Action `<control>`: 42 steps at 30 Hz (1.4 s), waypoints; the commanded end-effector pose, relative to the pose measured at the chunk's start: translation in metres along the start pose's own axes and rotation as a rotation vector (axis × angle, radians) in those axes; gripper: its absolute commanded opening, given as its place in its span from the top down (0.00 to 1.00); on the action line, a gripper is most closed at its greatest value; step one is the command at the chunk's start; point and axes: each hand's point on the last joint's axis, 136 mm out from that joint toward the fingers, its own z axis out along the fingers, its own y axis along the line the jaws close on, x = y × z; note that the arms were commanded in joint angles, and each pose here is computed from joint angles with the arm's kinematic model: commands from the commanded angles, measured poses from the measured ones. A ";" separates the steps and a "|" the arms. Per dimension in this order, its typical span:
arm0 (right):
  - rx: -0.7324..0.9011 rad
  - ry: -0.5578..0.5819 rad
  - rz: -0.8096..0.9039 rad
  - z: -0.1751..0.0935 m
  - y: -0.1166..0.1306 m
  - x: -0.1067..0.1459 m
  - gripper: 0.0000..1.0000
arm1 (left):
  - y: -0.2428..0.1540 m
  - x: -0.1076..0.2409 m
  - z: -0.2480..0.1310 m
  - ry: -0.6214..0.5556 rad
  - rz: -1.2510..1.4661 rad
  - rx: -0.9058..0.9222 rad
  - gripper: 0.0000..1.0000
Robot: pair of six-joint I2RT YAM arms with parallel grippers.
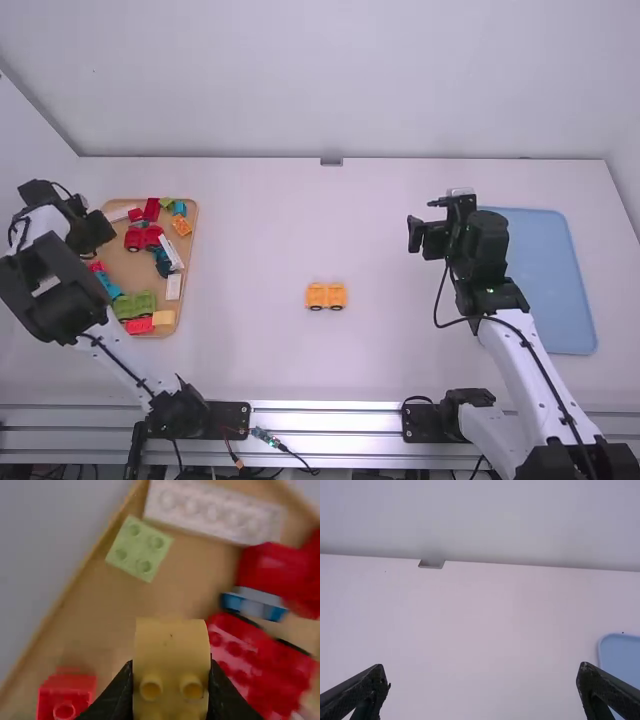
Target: Assemble lego blocks to make yellow taxi
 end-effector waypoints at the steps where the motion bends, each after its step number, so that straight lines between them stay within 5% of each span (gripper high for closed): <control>1: -0.004 -0.059 -0.002 -0.008 0.002 -0.024 0.01 | -0.039 -0.012 -0.034 -0.057 0.063 0.030 0.98; 12: 0.008 -0.050 0.023 -0.008 -0.003 -0.022 0.01 | -0.227 0.042 -0.046 -0.125 0.562 0.181 0.98; 20: 0.040 -0.052 0.100 -0.010 -0.017 -0.022 0.01 | -0.327 0.142 -0.049 -0.118 1.017 0.280 0.98; 25: 0.017 -0.053 0.102 -0.010 -0.013 -0.022 0.01 | -0.388 0.232 -0.078 -0.071 1.365 0.543 0.98; 34: 0.029 -0.061 0.123 -0.019 -0.014 -0.024 0.01 | -0.442 0.347 -0.111 -0.062 1.732 0.686 0.99; 42: 0.179 -0.110 0.177 -0.069 -0.031 -0.030 0.01 | -0.462 0.420 -0.120 -0.078 1.912 0.706 0.99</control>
